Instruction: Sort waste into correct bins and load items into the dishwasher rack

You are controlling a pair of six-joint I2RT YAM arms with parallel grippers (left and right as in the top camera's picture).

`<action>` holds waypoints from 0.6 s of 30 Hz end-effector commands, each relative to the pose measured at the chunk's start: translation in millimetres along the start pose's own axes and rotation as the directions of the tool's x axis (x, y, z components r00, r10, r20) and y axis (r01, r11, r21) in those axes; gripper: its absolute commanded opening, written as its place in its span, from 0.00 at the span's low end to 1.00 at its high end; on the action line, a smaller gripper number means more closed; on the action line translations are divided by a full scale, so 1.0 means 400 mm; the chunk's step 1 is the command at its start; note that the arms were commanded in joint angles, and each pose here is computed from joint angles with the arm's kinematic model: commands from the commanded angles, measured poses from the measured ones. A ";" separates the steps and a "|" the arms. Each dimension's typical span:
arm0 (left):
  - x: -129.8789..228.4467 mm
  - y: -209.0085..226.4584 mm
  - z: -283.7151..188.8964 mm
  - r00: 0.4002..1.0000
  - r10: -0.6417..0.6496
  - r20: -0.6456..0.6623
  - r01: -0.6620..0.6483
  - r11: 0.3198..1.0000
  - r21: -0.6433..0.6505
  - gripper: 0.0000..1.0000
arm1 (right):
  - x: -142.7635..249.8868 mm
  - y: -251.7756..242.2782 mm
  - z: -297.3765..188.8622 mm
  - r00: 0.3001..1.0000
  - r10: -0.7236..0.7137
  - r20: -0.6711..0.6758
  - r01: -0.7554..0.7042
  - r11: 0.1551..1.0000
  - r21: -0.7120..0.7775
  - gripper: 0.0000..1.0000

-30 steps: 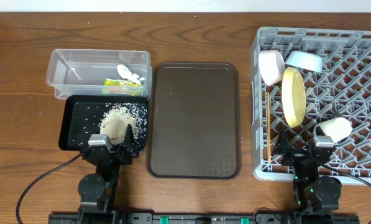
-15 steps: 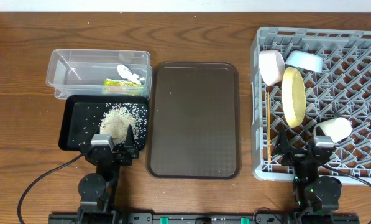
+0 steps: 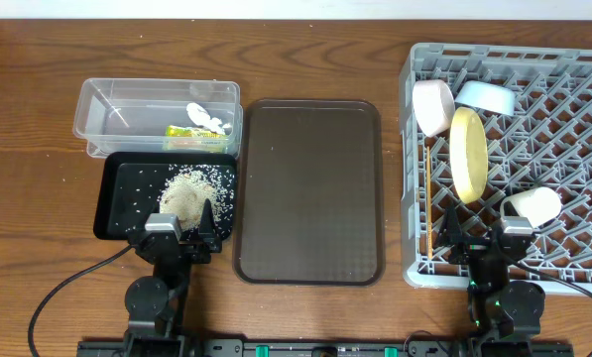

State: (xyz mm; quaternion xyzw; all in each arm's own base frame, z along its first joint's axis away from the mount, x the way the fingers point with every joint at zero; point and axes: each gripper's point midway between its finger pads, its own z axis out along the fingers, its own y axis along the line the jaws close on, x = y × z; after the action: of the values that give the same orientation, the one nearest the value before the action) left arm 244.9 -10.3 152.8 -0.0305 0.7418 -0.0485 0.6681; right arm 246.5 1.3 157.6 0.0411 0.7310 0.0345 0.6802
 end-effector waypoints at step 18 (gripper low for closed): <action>0.039 0.016 0.001 0.999 0.016 -0.050 -0.018 0.999 -0.030 0.92 | 0.000 -0.006 -0.001 1.000 -0.013 0.002 0.013 1.000 0.012 0.98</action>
State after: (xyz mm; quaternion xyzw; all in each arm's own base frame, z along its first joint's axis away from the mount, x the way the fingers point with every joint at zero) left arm 244.9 -10.3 152.7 -0.0295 0.7420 -0.0476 0.6681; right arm 246.5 1.3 157.6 0.0411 0.7310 0.0345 0.6802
